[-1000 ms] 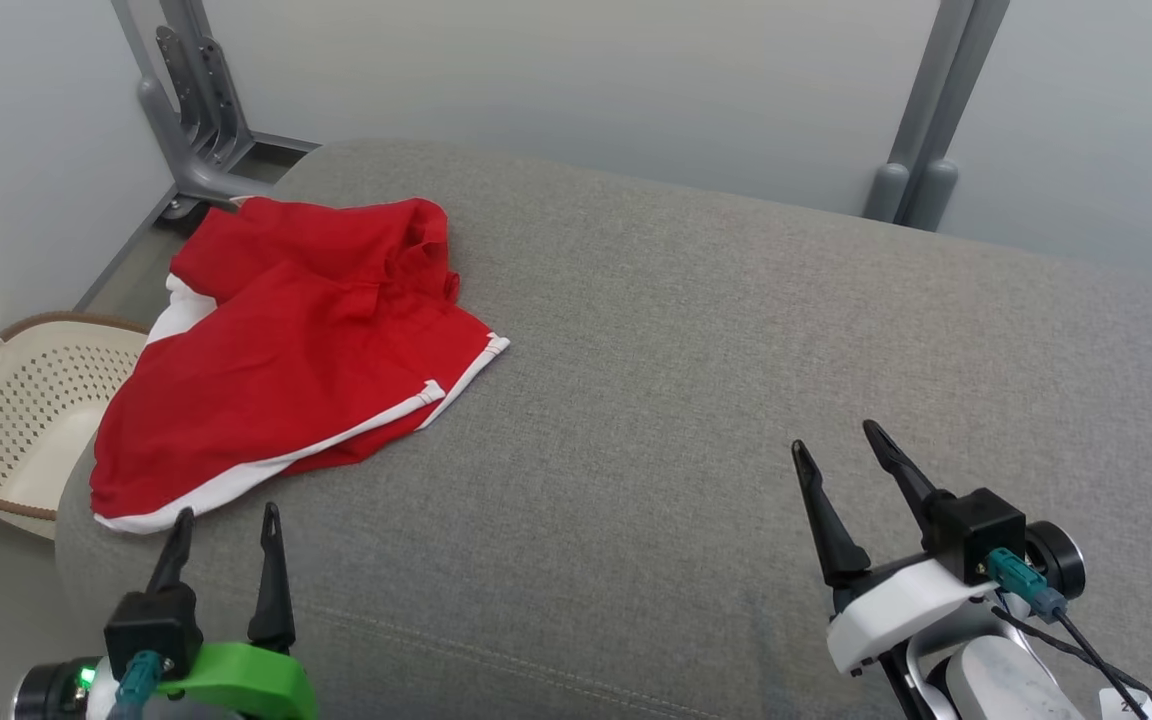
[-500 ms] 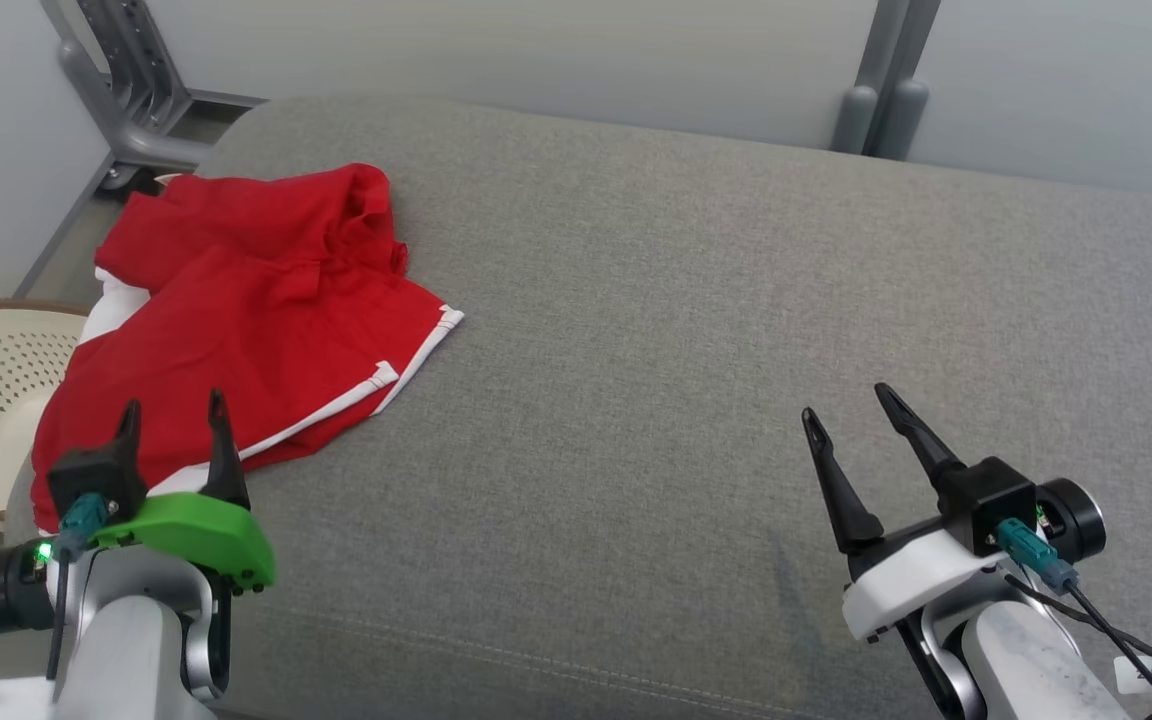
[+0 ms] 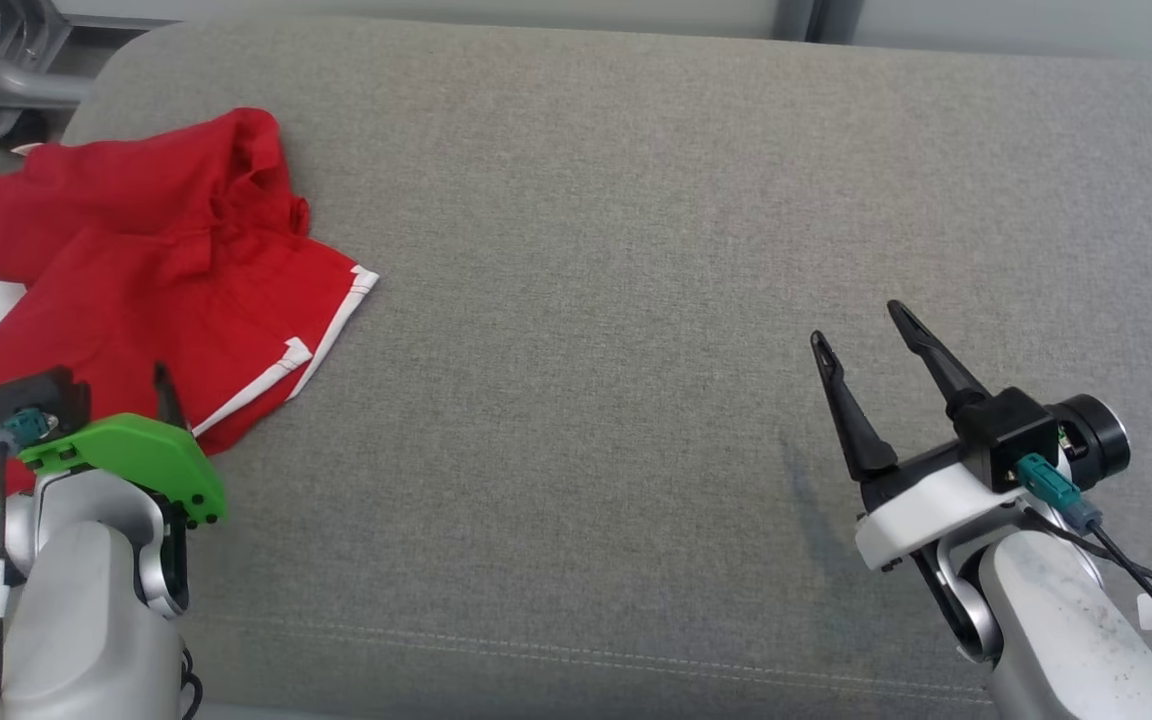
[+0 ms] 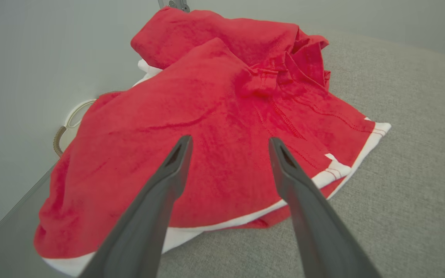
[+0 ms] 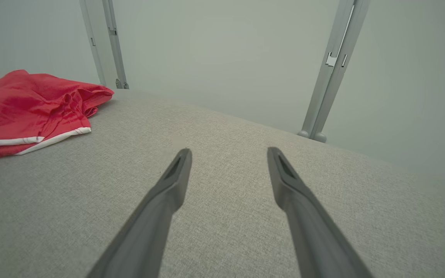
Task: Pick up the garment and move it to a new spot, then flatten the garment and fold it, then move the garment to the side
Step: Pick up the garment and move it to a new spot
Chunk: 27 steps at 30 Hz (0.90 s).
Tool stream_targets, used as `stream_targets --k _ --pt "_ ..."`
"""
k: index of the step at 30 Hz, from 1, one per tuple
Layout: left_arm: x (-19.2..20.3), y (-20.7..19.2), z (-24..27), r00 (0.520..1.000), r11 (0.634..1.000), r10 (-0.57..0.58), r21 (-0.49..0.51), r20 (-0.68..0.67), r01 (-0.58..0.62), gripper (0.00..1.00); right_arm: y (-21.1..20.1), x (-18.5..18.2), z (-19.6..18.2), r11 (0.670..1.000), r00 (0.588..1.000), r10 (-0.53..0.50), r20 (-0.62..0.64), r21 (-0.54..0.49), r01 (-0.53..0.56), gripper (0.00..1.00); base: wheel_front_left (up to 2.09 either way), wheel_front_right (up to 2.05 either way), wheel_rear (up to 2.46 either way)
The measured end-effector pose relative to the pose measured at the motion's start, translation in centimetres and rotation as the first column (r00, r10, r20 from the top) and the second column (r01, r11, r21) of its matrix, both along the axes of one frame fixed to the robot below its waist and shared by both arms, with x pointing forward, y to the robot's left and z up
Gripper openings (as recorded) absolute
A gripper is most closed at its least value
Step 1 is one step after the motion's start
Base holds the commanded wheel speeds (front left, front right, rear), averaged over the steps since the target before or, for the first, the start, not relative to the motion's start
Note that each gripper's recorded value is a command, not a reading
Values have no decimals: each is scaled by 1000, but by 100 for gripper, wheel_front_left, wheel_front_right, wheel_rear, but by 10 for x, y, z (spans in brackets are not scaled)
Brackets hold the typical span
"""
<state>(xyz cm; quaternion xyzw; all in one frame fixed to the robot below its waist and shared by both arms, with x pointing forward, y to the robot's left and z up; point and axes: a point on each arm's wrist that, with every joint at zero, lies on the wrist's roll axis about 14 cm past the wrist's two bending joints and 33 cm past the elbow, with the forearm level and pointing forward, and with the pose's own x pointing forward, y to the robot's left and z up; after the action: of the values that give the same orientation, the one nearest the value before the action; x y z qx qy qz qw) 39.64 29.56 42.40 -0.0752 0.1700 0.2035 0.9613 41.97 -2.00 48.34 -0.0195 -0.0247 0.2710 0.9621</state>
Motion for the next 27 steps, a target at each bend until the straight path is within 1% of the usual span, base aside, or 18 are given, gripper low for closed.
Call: stream_targets --k 6,8,15,20,27 --pt "19 -3 -19 998 1000 -3 -20 -68 2 100 -12 11 -8 1000 999 -28 -15 -3 28 100 0 0 0" --pt "21 -3 -29 994 1000 -6 -20 -109 4 100 -15 14 -11 999 999 -37 -19 -4 37 100 0 0 0" --pt "31 9 -45 982 999 -13 47 -189 23 100 -22 19 -21 999 998 -49 -40 -12 49 100 0 0 0" --pt "27 24 -60 969 998 26 60 -245 -11 100 -28 21 -30 998 997 -61 -57 -24 60 100 0 0 0" --pt "27 26 -77 953 998 43 54 -299 -28 100 -34 22 -42 997 994 -73 -86 -34 70 100 0 0 0"
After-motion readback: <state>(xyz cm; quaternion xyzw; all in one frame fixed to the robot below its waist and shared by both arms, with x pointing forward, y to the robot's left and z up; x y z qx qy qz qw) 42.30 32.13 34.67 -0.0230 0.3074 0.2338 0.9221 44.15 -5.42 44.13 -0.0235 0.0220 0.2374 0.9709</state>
